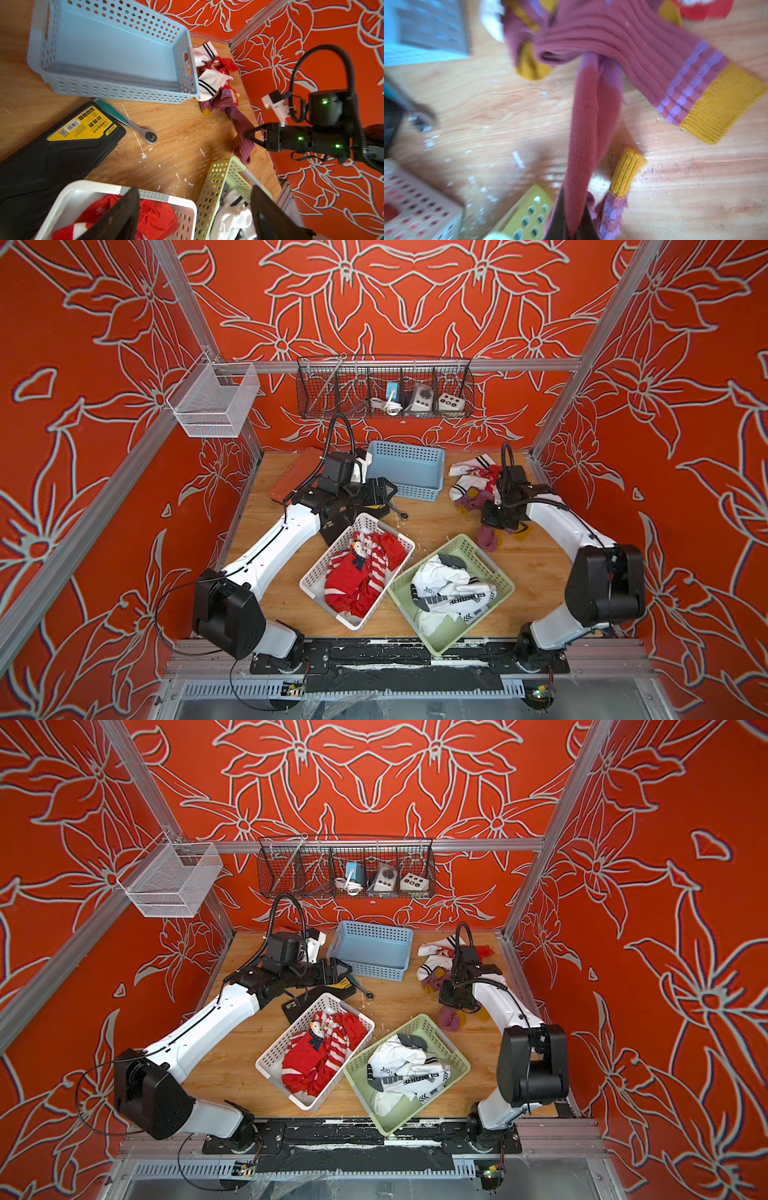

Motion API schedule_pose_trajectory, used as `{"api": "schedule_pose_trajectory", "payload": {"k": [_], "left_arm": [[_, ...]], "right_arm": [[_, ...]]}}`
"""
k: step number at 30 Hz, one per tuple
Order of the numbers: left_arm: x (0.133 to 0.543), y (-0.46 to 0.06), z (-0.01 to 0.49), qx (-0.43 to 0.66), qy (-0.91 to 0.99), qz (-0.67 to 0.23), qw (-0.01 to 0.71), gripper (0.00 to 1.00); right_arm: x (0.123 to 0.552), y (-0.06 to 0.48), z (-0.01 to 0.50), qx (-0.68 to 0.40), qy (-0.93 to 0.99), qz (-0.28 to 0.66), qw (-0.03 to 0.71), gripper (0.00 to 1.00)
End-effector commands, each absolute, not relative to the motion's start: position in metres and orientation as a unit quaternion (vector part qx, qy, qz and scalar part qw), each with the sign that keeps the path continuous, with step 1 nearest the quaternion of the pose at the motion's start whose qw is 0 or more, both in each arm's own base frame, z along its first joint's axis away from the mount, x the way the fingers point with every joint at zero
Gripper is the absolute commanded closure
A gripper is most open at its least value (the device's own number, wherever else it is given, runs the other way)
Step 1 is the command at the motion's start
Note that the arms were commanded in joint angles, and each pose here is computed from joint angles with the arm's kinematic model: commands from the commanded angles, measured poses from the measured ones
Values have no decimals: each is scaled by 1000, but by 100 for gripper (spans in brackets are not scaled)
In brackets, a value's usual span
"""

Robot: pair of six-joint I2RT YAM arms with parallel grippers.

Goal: Sort the socks into the basket by color
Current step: Pick up the sock from the center of the board, then place the sock in the bin.

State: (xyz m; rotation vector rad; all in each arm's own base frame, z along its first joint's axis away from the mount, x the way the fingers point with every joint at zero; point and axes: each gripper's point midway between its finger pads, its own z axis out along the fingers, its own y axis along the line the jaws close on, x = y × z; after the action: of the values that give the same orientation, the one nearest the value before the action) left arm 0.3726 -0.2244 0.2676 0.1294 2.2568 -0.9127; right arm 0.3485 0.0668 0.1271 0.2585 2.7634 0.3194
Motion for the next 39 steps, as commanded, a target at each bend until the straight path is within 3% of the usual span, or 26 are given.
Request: {"api": "schedule_pose_trajectory", "payload": {"k": [1, 7, 20, 29, 39], "left_arm": [[371, -241, 285, 98, 856, -355, 363, 18], [369, -251, 283, 108, 854, -363, 356, 18], [355, -247, 281, 108, 855, -362, 356, 19], [344, -276, 294, 178, 807, -382, 413, 18], [372, -308, 304, 218, 761, -386, 473, 16]], "right_arm": [[344, 85, 167, 62, 964, 159, 204, 100], [349, 105, 224, 34, 942, 205, 263, 100], [412, 146, 318, 16, 882, 287, 373, 100], [445, 207, 345, -22, 863, 344, 370, 100], [427, 253, 348, -64, 853, 400, 330, 100]]}}
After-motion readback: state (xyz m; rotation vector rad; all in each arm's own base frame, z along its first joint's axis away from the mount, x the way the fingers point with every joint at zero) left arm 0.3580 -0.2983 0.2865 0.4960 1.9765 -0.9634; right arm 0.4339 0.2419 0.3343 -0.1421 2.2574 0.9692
